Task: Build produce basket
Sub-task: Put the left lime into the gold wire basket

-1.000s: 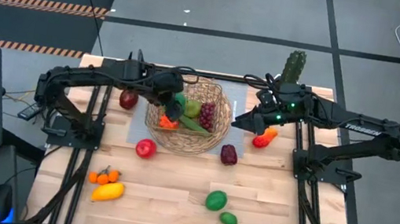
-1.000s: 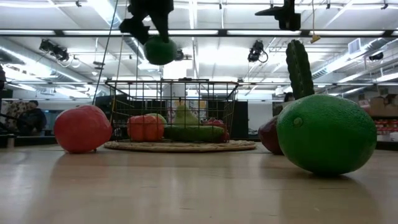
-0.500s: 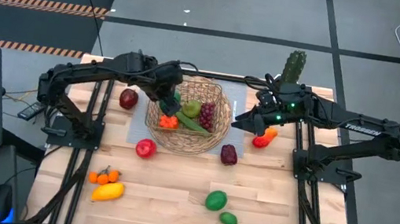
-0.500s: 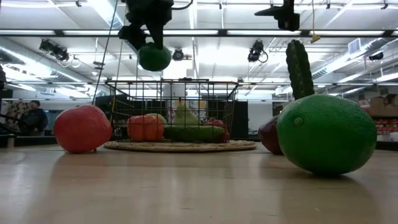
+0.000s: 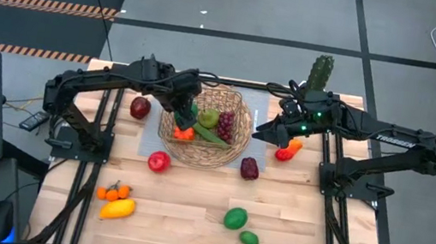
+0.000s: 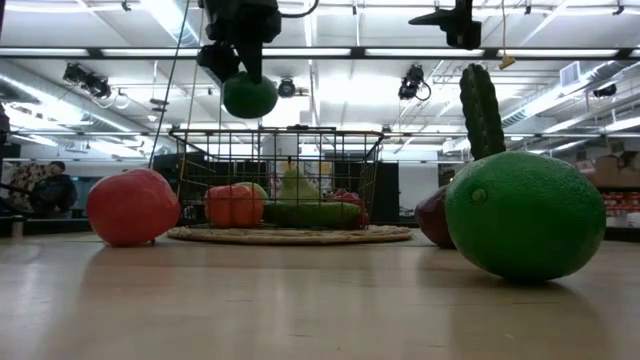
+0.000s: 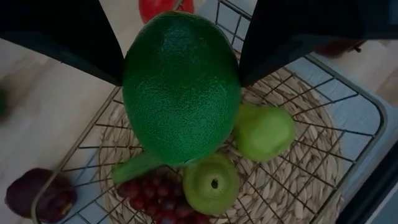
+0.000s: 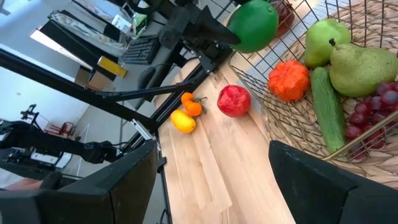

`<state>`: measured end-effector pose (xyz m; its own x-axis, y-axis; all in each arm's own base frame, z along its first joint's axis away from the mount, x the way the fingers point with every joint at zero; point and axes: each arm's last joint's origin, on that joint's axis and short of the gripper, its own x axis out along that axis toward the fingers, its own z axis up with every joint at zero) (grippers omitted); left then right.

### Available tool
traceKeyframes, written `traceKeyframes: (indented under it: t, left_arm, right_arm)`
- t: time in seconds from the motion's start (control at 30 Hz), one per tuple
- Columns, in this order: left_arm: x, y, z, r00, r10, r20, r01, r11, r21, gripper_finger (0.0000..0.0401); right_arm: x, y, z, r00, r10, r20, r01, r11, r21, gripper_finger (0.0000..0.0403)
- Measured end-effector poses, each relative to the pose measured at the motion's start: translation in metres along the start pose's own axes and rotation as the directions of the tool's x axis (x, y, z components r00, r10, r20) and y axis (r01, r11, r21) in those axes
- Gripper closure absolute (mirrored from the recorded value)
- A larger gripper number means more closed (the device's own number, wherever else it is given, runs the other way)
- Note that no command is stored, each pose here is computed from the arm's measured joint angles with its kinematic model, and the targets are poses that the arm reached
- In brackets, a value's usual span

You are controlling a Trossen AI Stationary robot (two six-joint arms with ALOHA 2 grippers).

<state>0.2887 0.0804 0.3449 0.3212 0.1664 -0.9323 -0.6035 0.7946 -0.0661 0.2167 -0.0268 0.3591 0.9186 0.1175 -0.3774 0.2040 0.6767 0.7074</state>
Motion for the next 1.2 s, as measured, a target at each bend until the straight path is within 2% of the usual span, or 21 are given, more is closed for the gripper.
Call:
traceKeyframes:
  t: [0.17, 0.4, 0.57, 0.7, 0.97, 1.2]
  left_arm:
    - [0.0, 0.001, 0.0, 1.0, 0.029, 0.012, -0.029, 0.999, 0.036, 0.0086]
    - [0.0, 0.0, 0.0, 0.998, 0.056, 0.022, -0.059, 0.98, 0.188, 0.0086]
    - [0.0, 0.002, 0.001, 0.992, 0.113, 0.049, -0.121, 0.964, 0.235, 0.0086]
    - [-0.001, 0.002, 0.004, 0.987, 0.137, 0.088, -0.153, 0.962, 0.224, 0.0086]
    - [-0.002, -0.003, 0.016, 0.973, 0.089, 0.211, -0.131, 0.972, 0.195, 0.0086]
    - [-0.002, -0.004, 0.017, 0.971, 0.083, 0.224, -0.127, 0.974, 0.19, 0.0086]
  right_arm:
    - [0.0, 0.0, 0.0, 1.0, 0.001, 0.001, -0.001, 1.0, -0.004, 0.0092]
    - [0.0, -0.001, 0.001, 0.999, -0.023, 0.024, 0.023, 1.0, -0.001, 0.0092]
    - [0.001, 0.001, -0.001, 0.998, -0.045, 0.043, 0.045, 0.999, 0.021, 0.0092]
    - [0.001, 0.003, -0.002, 0.997, -0.054, 0.051, 0.053, 0.998, 0.023, 0.0092]
    - [0.002, 0.003, -0.003, 0.994, -0.077, 0.073, 0.074, 0.996, 0.043, 0.0092]
    - [0.002, 0.003, -0.003, 0.992, -0.092, 0.088, 0.085, 0.993, 0.083, 0.0092]
